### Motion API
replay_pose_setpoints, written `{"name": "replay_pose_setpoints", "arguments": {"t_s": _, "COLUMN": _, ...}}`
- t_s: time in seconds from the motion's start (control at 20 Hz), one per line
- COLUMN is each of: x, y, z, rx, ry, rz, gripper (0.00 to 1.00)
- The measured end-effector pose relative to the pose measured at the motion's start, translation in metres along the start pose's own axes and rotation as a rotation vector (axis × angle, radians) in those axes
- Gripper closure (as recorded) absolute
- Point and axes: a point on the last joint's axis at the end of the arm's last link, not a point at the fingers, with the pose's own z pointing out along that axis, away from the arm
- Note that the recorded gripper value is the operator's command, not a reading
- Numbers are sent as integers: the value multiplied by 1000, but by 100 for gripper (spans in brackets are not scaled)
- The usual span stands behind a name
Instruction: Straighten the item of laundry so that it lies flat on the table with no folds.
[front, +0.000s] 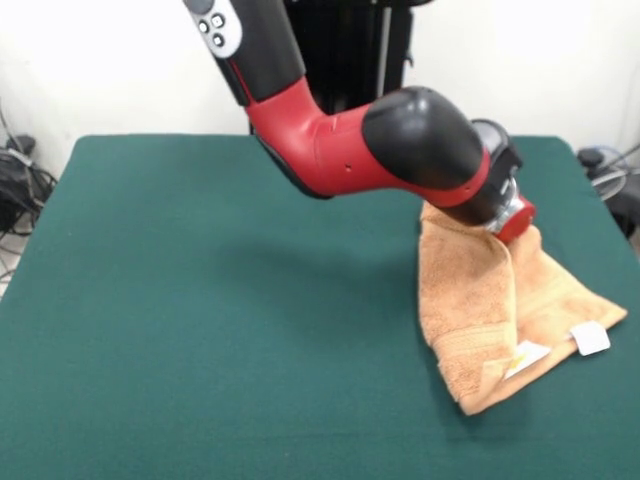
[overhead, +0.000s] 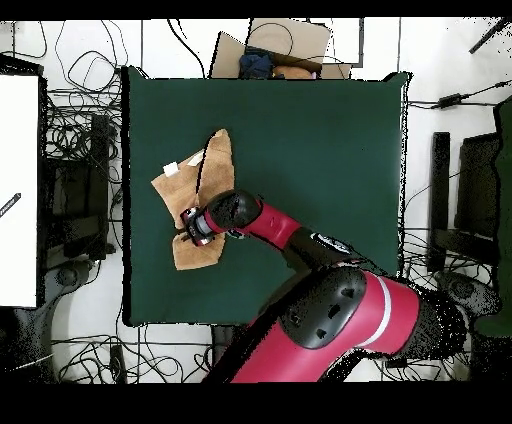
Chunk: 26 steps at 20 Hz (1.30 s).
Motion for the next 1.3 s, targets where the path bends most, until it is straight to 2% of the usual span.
{"name": "replay_pose_setpoints", "arguments": {"t_s": 0.5, "x": 7, "y": 1, "z": 5, "rx": 25, "ry": 14, "rz": -18, "gripper": 100}}
{"name": "replay_pose_setpoints", "arguments": {"t_s": 1.05, "x": 28, "y": -8, "z": 26, "rx": 119, "ry": 108, "rz": -31, "gripper": 100}}
{"name": "replay_pose_setpoints", "arguments": {"t_s": 1.3, "x": 31, "y": -9, "z": 31, "rx": 128, "ry": 118, "rz": -32, "gripper": 100}}
